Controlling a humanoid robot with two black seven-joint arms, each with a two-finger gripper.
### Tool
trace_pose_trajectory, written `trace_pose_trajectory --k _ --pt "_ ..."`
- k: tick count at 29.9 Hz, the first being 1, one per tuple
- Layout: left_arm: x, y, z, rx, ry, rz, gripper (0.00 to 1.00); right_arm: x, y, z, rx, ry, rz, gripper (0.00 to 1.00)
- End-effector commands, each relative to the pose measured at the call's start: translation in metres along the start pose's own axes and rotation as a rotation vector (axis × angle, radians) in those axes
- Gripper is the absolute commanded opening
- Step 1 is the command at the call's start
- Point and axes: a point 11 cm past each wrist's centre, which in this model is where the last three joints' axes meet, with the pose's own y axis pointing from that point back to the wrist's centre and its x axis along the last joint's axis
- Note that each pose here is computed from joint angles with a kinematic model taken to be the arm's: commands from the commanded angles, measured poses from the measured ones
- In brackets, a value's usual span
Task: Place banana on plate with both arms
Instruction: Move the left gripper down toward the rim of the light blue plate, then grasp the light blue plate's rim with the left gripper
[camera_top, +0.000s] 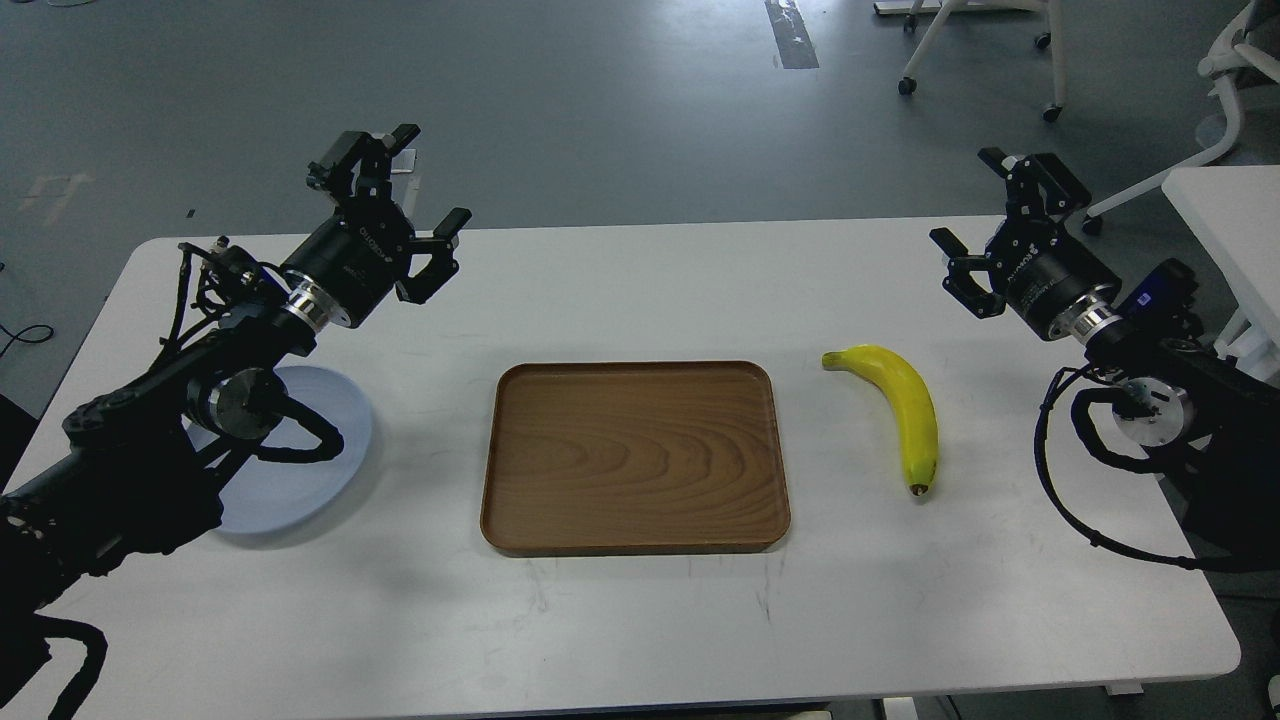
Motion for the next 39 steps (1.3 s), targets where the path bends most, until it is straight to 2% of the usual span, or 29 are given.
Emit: trace_pose_trajectory --k 1,10,17,24,26,33,35,39 --pt "-0.002 -0.001 -0.001 -0.001 0.004 -0.003 1.00 0.001 0.001 0.002 -0.004 0.000 0.002 1.00" --pt "0.002 0.004 0.000 0.016 -0.011 -0.014 1.00 0.001 0.001 0.002 -0.004 0.000 0.004 1.00" --pt "0.027 0.015 0.029 0.000 -0.078 0.023 1.00 0.001 0.001 0.002 -0.005 0.000 0.002 1.00" --pt "0.032 0.021 0.047 -0.010 -0.149 0.003 1.00 0.000 0.001 0.003 -0.007 0.000 0.001 1.00" --pt "0.020 0.016 0.066 0.029 -0.299 -0.087 1.00 0.001 0.002 0.003 -0.008 0.002 0.001 1.00" --pt "-0.015 0.017 0.088 0.156 -0.700 -0.328 1.00 0.001 0.002 0.003 -0.007 0.001 0.002 1.00" --pt "-0.021 0.023 0.088 0.209 -0.830 -0.395 1.00 0.001 0.002 0.003 -0.008 0.002 0.001 1.00" --pt "-0.013 0.057 0.082 0.406 -1.196 -0.537 1.00 -0.001 0.002 0.004 -0.013 0.003 -0.003 1.00"
